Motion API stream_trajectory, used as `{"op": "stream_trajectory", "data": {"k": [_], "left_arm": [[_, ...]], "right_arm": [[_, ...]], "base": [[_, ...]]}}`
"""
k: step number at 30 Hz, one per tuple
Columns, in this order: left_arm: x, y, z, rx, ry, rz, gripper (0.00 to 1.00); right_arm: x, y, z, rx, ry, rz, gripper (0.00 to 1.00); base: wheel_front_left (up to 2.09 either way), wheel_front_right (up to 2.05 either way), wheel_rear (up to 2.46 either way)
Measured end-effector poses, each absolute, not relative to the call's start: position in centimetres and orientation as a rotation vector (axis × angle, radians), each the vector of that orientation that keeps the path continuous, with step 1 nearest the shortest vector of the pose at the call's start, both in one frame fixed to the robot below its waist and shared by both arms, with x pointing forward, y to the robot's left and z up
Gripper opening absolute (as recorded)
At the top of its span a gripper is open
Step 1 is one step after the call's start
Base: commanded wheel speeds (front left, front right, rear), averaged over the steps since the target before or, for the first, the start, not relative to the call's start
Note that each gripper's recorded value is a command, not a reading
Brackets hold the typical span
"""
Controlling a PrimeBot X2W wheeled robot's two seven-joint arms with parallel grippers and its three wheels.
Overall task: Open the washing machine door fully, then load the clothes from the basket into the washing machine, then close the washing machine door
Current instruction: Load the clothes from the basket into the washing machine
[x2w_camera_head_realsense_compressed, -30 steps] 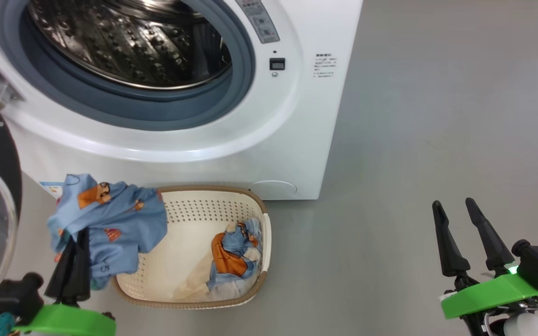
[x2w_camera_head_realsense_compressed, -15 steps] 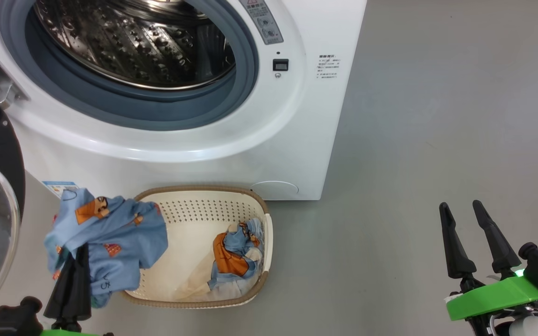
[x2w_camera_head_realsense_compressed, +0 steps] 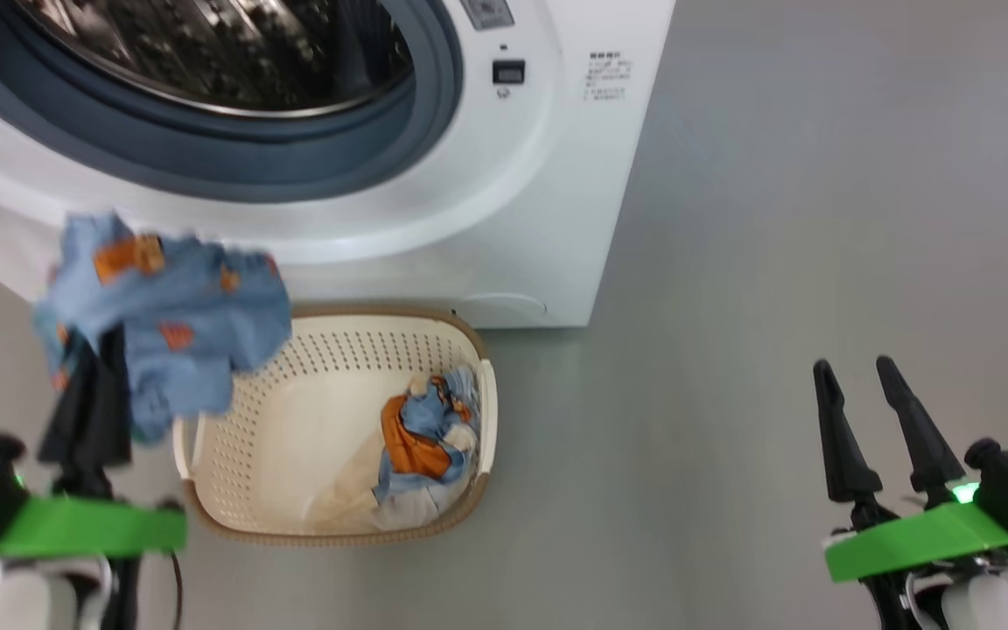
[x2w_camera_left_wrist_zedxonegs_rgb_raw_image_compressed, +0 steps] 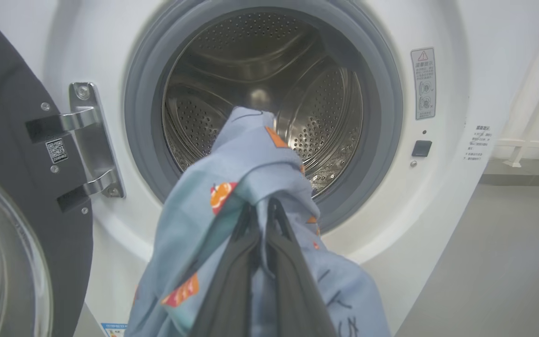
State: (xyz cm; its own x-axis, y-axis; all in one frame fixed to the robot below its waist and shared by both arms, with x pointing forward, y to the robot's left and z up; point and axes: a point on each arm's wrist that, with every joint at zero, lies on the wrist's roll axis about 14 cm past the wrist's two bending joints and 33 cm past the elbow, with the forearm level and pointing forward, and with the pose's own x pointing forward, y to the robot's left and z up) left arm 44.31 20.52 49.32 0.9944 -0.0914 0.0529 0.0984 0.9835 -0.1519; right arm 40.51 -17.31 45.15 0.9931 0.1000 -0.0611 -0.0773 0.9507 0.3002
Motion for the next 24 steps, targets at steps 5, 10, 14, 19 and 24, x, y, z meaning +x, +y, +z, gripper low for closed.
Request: {"op": "stream_trajectory", "data": {"k": [5, 10, 14, 19, 24], "left_arm": [[48.9, 20.4, 50.4, -0.139, -0.088, -0.121, 0.0], [53.9, 20.3, 51.0, -0.131, -0.116, -0.142, 0.0], [57.9, 19.9, 50.3, -0.113, -0.1, -0.16, 0.0], [62.4, 19.3, 48.5, -0.105, -0.056, -0.171, 0.0], [66.1, 18.1, 46.6, -0.106, -0.013, -0.183, 0.0]], "right_arm": [[42.3, -17.0, 44.7, 0.319, 0.072, 0.083, 1.0], [44.0, -16.8, 43.8, 0.328, 0.079, 0.076, 1.0], [45.1, -16.9, 42.7, 0.33, 0.094, 0.066, 1.0], [45.8, -17.4, 41.2, 0.329, 0.118, 0.041, 1.0], [46.2, -17.9, 39.8, 0.325, 0.144, 0.019, 1.0]], "base": [[0.0, 0.0, 0.0], [0.0, 0.0, 0.0], [0.0, 0.0, 0.0], [0.0, 0.0, 0.0], [0.0, 0.0, 0.0]]}}
